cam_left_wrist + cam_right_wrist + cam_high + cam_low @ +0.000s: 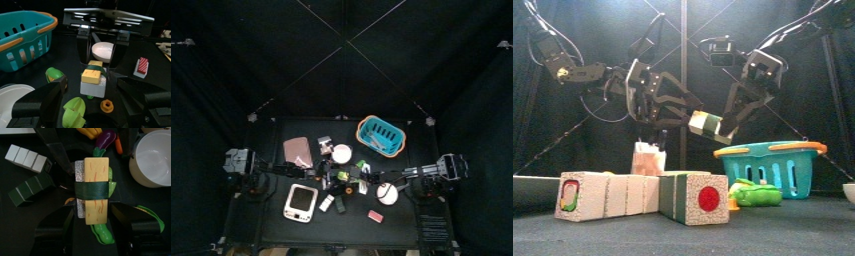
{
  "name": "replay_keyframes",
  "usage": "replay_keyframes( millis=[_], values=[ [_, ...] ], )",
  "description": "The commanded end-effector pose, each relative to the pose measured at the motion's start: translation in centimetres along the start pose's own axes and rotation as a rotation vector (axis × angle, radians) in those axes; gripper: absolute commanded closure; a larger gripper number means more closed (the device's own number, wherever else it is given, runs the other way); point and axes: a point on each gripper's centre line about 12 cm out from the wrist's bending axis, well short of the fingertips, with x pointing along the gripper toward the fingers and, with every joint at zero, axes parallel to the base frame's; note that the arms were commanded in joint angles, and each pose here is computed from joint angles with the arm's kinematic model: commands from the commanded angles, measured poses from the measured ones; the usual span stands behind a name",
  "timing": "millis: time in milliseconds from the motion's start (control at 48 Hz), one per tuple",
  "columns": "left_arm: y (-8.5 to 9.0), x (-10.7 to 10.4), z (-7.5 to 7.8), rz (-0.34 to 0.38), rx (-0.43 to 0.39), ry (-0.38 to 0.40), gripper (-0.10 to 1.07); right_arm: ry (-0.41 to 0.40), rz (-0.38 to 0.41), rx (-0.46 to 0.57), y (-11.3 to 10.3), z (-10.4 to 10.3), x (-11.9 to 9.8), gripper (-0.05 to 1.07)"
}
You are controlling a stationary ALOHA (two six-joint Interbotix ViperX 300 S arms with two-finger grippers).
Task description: Unwrap sushi
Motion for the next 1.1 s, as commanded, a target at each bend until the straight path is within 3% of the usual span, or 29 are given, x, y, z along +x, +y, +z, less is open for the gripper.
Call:
replay_keyframes(
  millis=[0,417,1083],
  values=[
    [-0.3,0.5,1.0,-0.018,0.016,-0.035,-0.01,-0.045,0.012,-0.004,0.3,1.4,-0.5,0.33],
    [-0.9,1.3,0.5,-0.056,0.051,-0.024,-0.01,-0.043,0.014,-0.01,0.6,1.6,-0.2,0.33],
    [-0.9,2.2,-0.9,-0.053,0.046,0.009,-0.01,-0.044,0.017,-0.02,0.9,2.0,0.2,0.33]
  ],
)
